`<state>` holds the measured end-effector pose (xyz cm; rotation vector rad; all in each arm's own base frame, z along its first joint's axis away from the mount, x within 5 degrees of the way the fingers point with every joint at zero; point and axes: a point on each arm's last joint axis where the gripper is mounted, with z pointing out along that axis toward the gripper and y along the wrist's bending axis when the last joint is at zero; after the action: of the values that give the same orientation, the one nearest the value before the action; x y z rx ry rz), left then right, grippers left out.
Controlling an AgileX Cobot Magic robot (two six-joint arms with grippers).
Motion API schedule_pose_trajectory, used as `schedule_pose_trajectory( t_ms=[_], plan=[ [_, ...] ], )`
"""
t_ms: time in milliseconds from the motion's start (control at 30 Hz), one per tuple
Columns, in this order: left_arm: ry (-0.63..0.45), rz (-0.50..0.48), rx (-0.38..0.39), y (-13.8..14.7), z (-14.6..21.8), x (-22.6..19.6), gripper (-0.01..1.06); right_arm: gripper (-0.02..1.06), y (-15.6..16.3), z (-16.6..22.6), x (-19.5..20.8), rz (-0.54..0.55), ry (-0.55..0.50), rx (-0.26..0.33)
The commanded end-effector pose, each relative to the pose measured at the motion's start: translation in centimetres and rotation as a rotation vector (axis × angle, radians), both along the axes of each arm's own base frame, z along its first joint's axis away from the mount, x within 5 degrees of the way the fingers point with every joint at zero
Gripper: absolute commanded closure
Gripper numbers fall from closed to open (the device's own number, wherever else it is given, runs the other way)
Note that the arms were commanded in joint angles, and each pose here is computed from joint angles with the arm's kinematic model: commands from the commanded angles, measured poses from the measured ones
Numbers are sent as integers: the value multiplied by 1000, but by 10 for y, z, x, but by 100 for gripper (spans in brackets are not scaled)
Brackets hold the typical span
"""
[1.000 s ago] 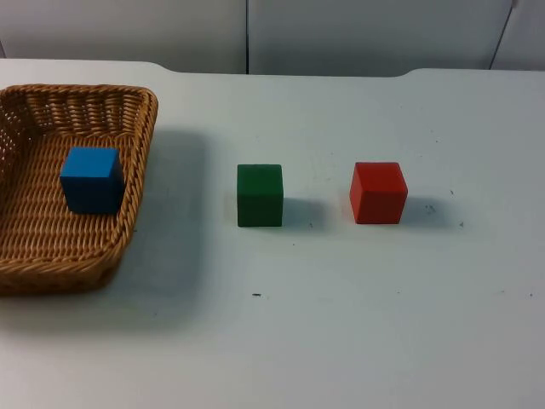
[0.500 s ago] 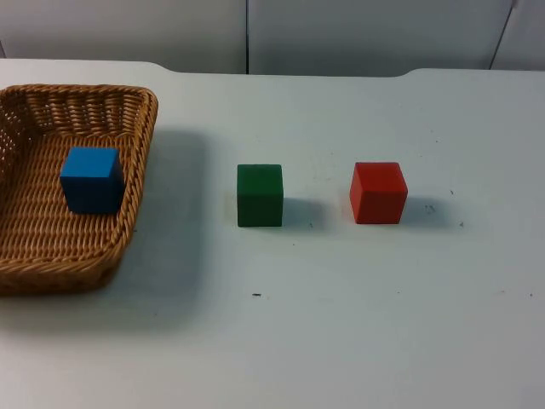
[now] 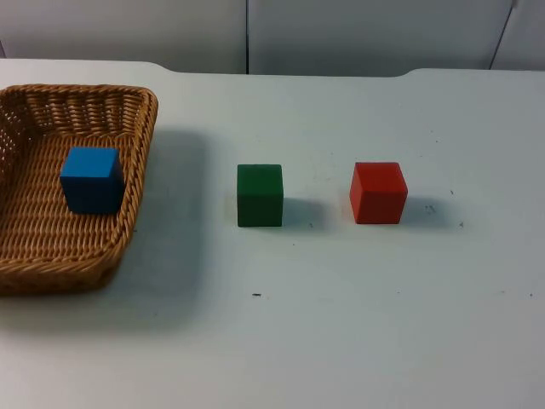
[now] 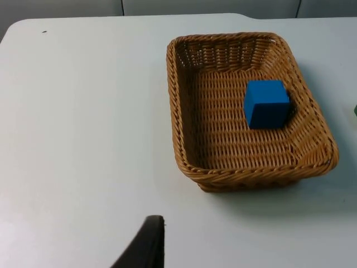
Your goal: Pick up the basket with the left hand and place the blue cube into the basket with the right hand.
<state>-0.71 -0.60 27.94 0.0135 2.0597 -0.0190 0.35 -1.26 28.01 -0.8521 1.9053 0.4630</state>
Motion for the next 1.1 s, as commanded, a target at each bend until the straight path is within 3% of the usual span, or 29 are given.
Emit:
schedule_pose_trajectory(
  t_ms=[0,133,300,633,667,733,1067],
  plan=[
    [-13,-3,-6,0,0,0,0,-1,1,-2,1,2,-11,-1],
    [-13,-3,-6,0,0,0,0,-1,1,-2,1,-3,-11,-1],
    [-13,-3,-6,0,0,0,0,-1,0,-2,0,-103,-11,-2],
    [-13,-3,-6,0,0,0,0,-1,0,-2,-5,-471,-10,-4],
    [-13,-3,-6,0,0,0,0,-1,0,-2,-5,-471,-10,-4],
    [-13,-3,-6,0,0,0,0,-1,0,-2,-6,-586,-10,-5],
    [-13,-7,-6,0,0,0,0,-1,1,-2,-10,-851,-9,-6]
  ],
)
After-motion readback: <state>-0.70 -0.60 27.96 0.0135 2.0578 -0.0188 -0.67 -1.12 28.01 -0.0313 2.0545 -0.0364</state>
